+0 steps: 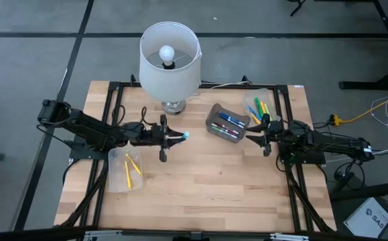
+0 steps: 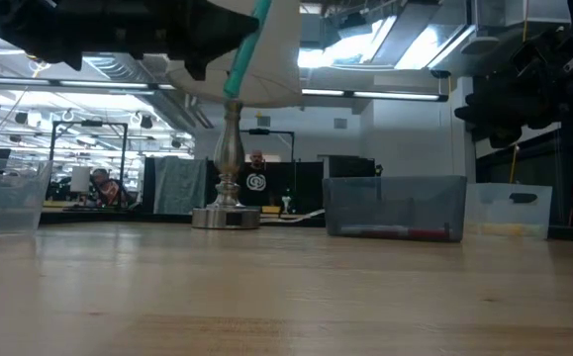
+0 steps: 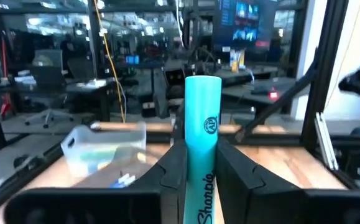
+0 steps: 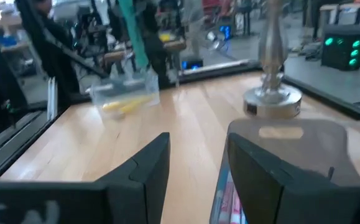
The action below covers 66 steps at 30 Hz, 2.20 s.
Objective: Pick & Place Markers
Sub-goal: Put the light blue highlighter pen into the right transparent bin
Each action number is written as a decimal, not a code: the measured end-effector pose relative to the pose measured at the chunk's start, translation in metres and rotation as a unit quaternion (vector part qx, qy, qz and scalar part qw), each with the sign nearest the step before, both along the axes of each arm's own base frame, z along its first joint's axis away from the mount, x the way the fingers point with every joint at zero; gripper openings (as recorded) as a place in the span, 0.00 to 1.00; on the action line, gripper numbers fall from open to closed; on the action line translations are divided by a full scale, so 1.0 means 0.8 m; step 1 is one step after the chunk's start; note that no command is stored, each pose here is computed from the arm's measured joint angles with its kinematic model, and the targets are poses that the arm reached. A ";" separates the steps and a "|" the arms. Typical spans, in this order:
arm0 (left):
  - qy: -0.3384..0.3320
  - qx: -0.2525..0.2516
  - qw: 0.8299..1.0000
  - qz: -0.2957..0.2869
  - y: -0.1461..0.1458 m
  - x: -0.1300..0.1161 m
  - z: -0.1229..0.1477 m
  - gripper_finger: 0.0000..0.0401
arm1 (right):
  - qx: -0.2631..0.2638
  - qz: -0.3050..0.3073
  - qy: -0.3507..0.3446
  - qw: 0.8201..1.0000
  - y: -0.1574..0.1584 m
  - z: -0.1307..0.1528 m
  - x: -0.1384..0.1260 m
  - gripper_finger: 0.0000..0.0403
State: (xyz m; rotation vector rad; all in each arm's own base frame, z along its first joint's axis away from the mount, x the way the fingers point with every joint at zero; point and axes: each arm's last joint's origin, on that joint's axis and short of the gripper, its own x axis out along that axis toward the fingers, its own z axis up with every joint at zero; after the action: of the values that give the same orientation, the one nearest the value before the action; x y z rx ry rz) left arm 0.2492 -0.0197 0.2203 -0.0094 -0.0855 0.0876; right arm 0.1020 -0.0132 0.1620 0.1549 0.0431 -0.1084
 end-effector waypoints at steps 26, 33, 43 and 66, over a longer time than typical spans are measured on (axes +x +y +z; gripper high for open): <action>-0.036 0.041 0.998 0.017 0.001 0.035 0.031 0.13 | 0.069 0.008 -0.125 0.990 0.006 0.054 0.036 0.40; -0.045 0.046 0.997 0.040 -0.001 0.066 0.044 0.13 | -0.059 0.044 -0.049 0.996 0.021 0.086 0.098 0.40; -0.056 0.055 0.996 0.047 -0.001 0.076 0.054 0.14 | -0.107 0.064 -0.011 0.992 0.034 0.125 0.197 0.40; -0.055 0.059 0.996 0.030 -0.002 0.076 0.054 0.14 | -0.104 0.066 0.025 0.992 0.037 0.144 0.265 0.27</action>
State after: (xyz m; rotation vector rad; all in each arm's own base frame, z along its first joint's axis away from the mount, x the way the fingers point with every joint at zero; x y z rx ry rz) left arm 0.3101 -0.0216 0.2632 0.1058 -0.2013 0.1427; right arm 0.3143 0.0168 0.2771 -0.0594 0.0905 0.0148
